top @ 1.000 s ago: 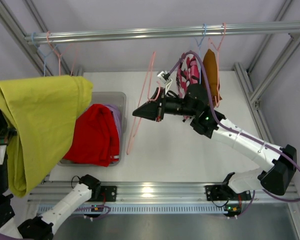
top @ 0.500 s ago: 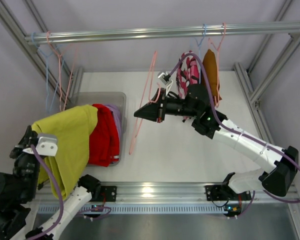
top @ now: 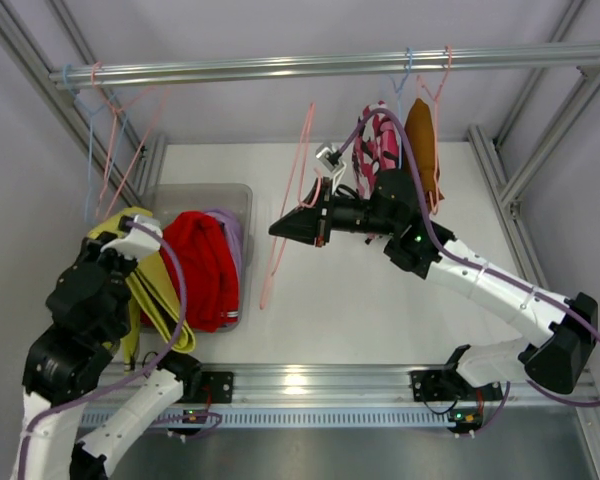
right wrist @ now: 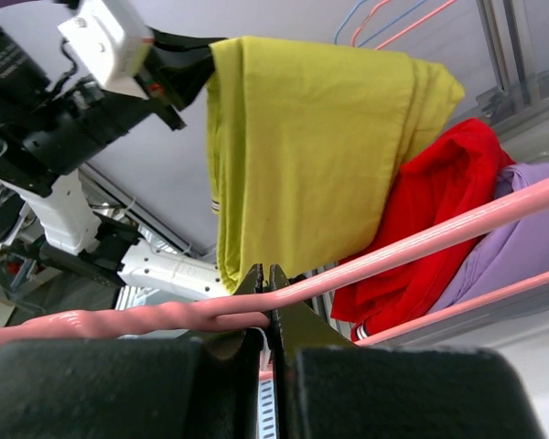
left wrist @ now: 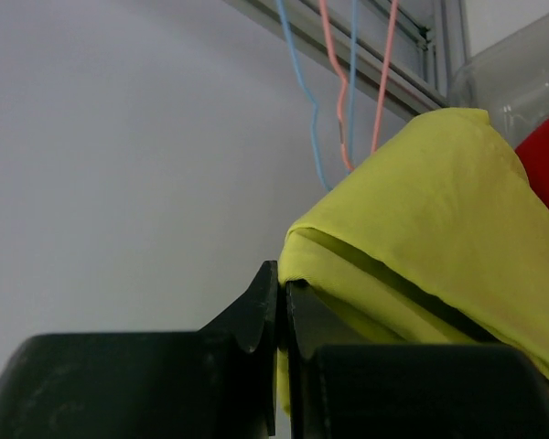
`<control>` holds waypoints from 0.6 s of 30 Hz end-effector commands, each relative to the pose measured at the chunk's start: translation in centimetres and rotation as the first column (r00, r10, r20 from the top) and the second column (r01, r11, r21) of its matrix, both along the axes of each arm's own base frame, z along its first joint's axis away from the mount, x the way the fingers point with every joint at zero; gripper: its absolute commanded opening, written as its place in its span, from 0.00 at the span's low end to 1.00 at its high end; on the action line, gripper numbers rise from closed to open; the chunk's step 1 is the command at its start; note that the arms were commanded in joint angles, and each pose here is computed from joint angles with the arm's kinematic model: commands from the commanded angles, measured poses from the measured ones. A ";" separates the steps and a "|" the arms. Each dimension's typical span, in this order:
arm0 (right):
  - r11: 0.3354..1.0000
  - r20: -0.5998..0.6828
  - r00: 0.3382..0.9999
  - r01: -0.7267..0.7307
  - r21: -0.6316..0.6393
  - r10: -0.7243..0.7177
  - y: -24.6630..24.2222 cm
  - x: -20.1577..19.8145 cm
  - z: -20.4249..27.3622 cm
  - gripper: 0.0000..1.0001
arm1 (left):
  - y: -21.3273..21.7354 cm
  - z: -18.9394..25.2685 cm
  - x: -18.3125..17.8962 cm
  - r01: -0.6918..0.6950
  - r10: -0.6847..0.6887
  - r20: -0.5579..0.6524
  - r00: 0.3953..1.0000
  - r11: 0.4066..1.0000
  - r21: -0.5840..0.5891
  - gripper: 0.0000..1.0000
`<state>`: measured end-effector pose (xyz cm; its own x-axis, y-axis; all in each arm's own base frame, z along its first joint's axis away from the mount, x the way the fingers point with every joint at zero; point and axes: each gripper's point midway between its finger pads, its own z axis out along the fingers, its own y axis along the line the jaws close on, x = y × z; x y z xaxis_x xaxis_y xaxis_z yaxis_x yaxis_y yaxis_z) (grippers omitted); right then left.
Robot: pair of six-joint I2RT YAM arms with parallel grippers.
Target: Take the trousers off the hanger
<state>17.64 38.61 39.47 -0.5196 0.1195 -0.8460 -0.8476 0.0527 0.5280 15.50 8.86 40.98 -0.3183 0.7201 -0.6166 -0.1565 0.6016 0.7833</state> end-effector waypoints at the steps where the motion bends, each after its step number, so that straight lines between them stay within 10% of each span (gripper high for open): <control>1: 0.999 0.076 0.997 0.003 0.047 -0.007 -0.9 -0.8 2.1 0.00 | -1.5 -1.3 2.8 -0.013 0.015 0.018 1.000 0.998 -0.064 0.00; 18: 0.997 0.094 0.994 0.056 0.043 -0.060 -2.6 -0.2 2.7 0.00 | -7.5 -15.4 22.2 0.016 -0.039 -0.135 0.990 0.986 -0.165 0.00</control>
<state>17.53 37.27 40.22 -0.4887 0.1360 -0.8618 -0.8618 0.0785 0.5011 34.20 0.69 25.87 -0.4339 0.6991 -0.5683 0.0384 0.6446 0.7636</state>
